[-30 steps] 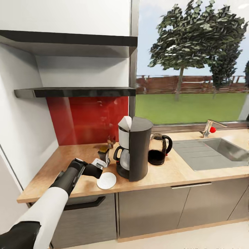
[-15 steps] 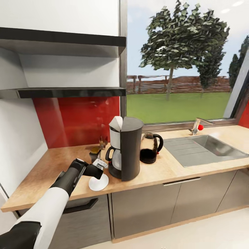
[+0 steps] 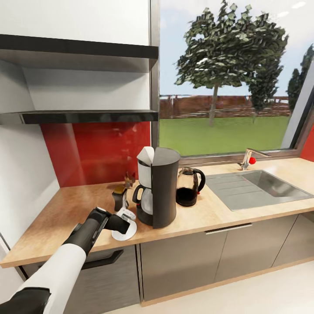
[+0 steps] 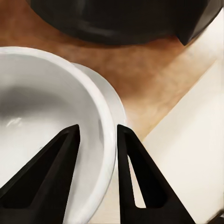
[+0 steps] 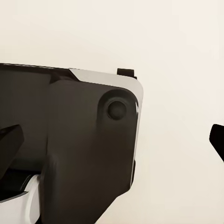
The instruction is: Set up a coffee station on the kitchen countertop: keep the coffee maker on the countertop, move the bottle of coffee from the kitchen shelf to the counter next to the coffee maker, place a paper coffee filter on top of the coffee maker, put the saucer next to the coffee maker with the coffee cup on the saucer, and place the electric kettle next to the coffee maker.
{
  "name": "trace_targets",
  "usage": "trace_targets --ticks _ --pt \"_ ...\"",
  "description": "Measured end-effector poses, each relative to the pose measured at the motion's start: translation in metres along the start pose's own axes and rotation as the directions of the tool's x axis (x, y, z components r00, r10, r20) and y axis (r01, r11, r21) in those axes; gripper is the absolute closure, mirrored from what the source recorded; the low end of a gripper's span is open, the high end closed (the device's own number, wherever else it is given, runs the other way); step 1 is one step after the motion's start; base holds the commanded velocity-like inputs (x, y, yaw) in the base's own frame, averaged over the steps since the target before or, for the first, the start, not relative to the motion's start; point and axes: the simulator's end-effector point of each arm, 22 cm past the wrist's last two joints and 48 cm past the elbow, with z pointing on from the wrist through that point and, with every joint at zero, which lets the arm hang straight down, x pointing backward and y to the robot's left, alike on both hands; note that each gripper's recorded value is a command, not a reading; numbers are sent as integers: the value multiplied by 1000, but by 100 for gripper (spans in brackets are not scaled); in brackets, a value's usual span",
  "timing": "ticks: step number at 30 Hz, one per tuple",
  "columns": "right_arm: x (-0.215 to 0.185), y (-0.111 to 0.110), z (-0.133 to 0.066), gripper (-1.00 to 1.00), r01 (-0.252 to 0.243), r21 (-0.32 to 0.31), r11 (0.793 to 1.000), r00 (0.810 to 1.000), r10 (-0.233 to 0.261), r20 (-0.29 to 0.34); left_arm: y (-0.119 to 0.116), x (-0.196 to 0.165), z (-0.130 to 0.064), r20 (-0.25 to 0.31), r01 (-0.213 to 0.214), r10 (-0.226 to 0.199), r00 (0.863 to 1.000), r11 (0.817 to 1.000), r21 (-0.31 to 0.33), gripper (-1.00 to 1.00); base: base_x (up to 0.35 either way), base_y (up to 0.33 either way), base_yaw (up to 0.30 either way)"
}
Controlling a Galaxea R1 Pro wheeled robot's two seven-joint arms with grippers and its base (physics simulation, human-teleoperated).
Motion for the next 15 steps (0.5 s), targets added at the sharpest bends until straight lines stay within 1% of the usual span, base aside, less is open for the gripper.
trace_targets --ticks 1,15 --pt "0 0 0 -100 0 0 1000 1000 0 0 -1 5 2 -5 1 -1 1000 1000 2 100 0 0 0" --pt "1 -1 0 -100 0 2 1000 1000 0 -1 -3 6 2 -6 3 -3 1000 1000 7 100 0 0 0"
